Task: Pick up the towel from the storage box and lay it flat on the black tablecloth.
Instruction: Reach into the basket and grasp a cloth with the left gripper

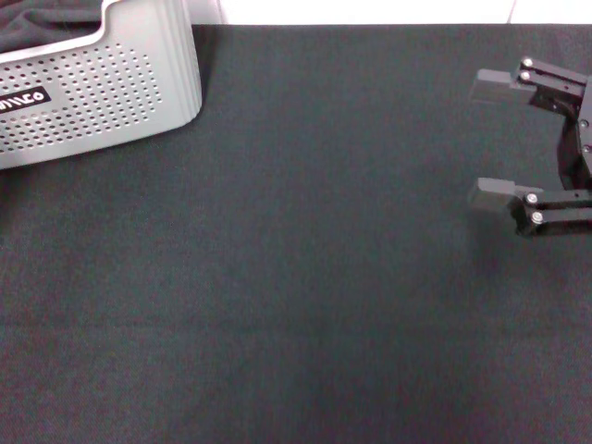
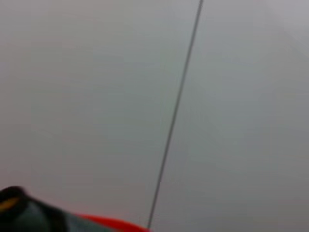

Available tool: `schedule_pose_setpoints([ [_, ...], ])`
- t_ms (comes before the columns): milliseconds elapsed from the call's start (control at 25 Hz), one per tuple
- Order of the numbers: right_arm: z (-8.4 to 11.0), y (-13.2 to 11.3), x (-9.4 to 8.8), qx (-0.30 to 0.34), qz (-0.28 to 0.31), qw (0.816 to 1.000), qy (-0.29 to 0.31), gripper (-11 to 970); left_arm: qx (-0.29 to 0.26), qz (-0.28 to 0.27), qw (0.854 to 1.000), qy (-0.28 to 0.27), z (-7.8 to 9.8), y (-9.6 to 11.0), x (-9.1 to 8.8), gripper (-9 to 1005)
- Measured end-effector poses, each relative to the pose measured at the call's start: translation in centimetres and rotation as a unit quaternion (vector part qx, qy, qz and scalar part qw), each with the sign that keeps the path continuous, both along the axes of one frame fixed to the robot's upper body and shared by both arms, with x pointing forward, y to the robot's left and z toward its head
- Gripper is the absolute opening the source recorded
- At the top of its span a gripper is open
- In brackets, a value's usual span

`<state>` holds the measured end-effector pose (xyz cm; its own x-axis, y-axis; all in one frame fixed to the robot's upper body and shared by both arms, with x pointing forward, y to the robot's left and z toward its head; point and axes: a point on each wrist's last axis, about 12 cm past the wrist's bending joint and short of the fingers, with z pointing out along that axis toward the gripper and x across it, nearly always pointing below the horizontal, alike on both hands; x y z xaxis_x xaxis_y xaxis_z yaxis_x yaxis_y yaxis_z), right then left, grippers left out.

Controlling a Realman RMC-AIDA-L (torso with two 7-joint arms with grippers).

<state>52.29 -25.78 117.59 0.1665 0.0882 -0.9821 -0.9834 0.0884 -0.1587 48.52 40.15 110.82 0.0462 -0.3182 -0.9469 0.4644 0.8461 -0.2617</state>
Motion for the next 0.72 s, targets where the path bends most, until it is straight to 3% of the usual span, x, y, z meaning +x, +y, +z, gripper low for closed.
schedule_pose_setpoints([
  [280,0.3,0.3,0.5,-0.003,-0.002,1.0,-0.009,868,-0.004,0.053,0.998,0.041,-1.4,0.8,0.2,861],
  [720,0.2,0.1,0.4,-0.002,-0.005,1.0,-0.009,868,-0.01,0.074,0.996,0.056,-1.8,0.4,1.7,861],
])
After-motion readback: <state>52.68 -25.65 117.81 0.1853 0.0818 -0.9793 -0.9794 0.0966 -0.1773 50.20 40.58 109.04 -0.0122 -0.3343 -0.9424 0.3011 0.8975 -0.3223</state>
